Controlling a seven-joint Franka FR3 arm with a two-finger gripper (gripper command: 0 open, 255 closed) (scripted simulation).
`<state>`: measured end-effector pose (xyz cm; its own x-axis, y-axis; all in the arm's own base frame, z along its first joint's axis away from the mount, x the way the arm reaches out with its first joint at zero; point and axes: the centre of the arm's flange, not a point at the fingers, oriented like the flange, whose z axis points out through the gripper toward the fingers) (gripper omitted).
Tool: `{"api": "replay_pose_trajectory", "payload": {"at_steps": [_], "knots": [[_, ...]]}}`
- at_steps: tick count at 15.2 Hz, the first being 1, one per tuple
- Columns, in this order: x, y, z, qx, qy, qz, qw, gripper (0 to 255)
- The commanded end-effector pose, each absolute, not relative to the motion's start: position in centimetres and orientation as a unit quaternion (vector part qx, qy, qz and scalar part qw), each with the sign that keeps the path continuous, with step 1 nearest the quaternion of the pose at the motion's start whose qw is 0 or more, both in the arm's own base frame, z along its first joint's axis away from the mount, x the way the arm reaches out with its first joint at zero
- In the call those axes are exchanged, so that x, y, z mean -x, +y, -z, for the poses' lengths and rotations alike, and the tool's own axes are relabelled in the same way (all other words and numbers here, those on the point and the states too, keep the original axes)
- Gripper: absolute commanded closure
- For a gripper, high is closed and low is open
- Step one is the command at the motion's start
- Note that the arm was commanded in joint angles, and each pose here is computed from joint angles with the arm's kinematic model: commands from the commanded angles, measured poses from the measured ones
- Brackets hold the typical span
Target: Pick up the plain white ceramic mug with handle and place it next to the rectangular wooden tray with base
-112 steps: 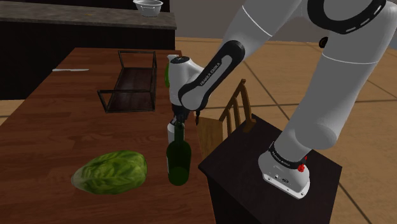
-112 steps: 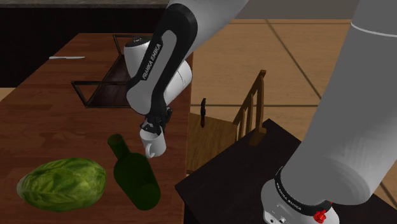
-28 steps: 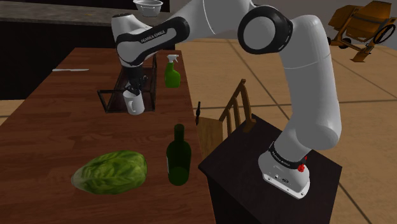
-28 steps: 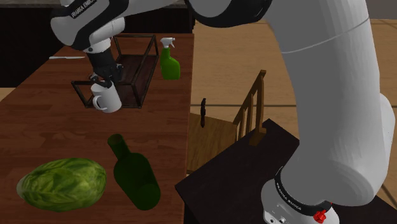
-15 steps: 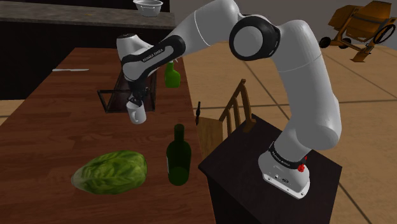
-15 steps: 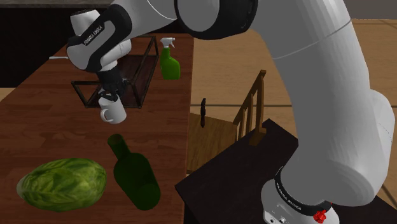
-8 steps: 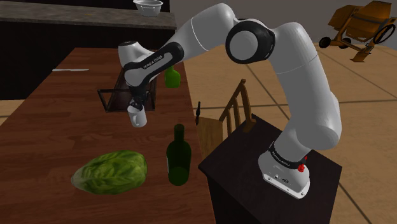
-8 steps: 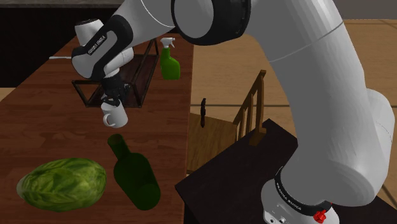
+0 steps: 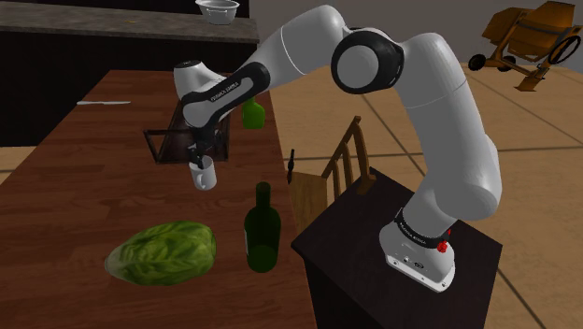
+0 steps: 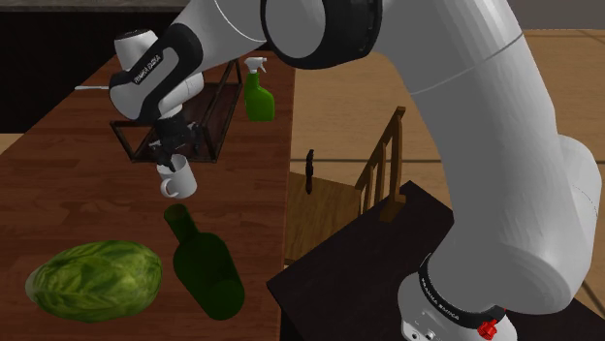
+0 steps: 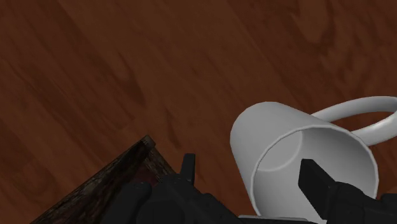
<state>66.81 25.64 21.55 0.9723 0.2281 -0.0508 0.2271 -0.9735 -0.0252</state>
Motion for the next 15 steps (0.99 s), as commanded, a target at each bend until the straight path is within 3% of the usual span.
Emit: {"api": "replay_pose_trajectory", "payload": {"at_steps": [1,7,15], "knots": [[-66.9,25.6,-21.6,0.993,-0.114,-0.026,0.01,0],[-67.1,25.5,-26.6,0.993,-0.114,-0.026,0.01,0],[-67.1,25.5,-26.6,0.993,-0.114,-0.026,0.01,0]]}}
